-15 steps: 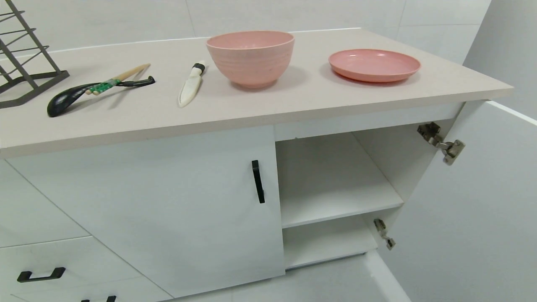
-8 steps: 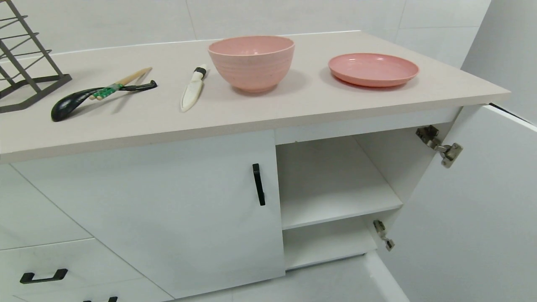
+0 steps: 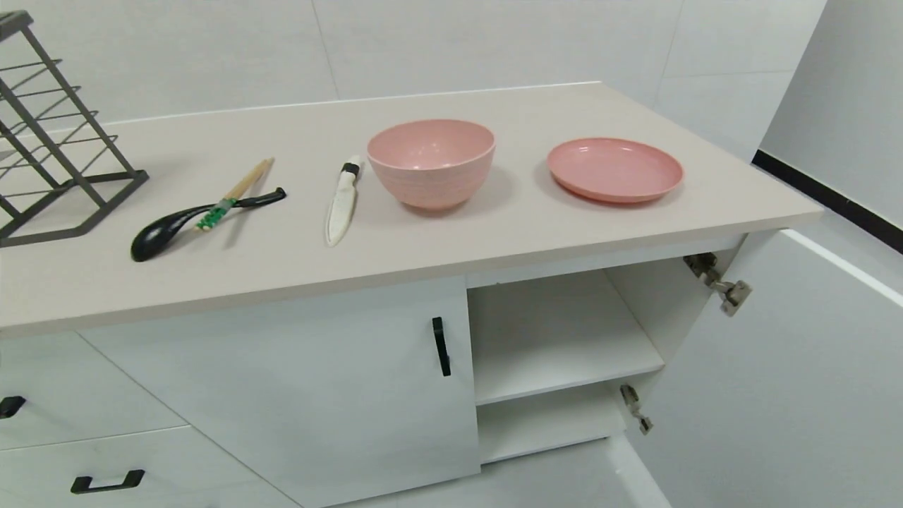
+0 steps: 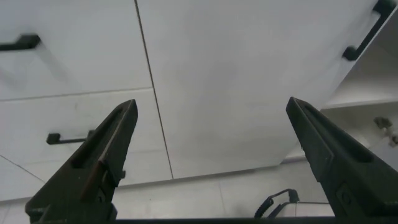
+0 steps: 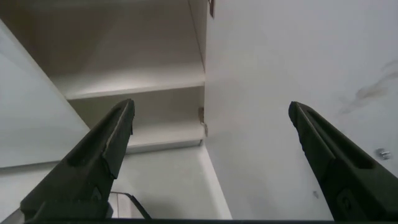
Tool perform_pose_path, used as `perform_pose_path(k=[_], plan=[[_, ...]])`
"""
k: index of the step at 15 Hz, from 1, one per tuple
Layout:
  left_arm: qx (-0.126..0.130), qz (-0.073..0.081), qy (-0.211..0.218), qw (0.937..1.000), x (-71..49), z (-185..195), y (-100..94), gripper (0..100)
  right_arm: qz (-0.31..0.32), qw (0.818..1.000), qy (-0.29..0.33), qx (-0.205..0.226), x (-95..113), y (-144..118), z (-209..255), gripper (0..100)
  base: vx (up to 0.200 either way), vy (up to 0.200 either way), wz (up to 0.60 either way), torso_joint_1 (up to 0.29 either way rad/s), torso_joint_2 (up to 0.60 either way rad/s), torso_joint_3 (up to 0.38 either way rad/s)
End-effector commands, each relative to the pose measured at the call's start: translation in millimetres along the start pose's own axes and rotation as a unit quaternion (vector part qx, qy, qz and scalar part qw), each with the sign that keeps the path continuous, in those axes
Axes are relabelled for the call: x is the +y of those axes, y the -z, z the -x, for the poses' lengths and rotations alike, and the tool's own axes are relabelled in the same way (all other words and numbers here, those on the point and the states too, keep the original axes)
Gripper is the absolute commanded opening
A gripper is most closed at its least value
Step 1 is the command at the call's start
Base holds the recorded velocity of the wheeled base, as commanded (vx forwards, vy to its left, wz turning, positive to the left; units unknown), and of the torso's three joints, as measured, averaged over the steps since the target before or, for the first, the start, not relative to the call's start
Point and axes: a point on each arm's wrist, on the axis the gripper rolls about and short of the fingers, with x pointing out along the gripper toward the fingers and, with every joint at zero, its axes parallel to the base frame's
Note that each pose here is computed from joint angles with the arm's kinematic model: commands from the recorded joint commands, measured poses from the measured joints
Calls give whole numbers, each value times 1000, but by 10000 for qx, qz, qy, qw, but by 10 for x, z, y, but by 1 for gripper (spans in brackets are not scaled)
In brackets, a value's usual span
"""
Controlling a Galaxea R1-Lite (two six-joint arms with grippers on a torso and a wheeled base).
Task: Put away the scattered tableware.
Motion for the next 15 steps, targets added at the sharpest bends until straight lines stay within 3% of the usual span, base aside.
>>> perform_pose_path(k=[1,6,15], plan=[[9,6,-5,10000,0,-1,1,100,2,10000,2,7,0,0,-1,100,0,0,0,242,-510,-212],[8,14,-20,10000,0,-1,1,100,9,10000,-6,7,0,0,-1,100,0,0,0,145,-487,-219],[8,14,-20,10000,0,-1,1,100,2,10000,-6,7,0,0,-1,100,0,0,0,317,-505,-241]])
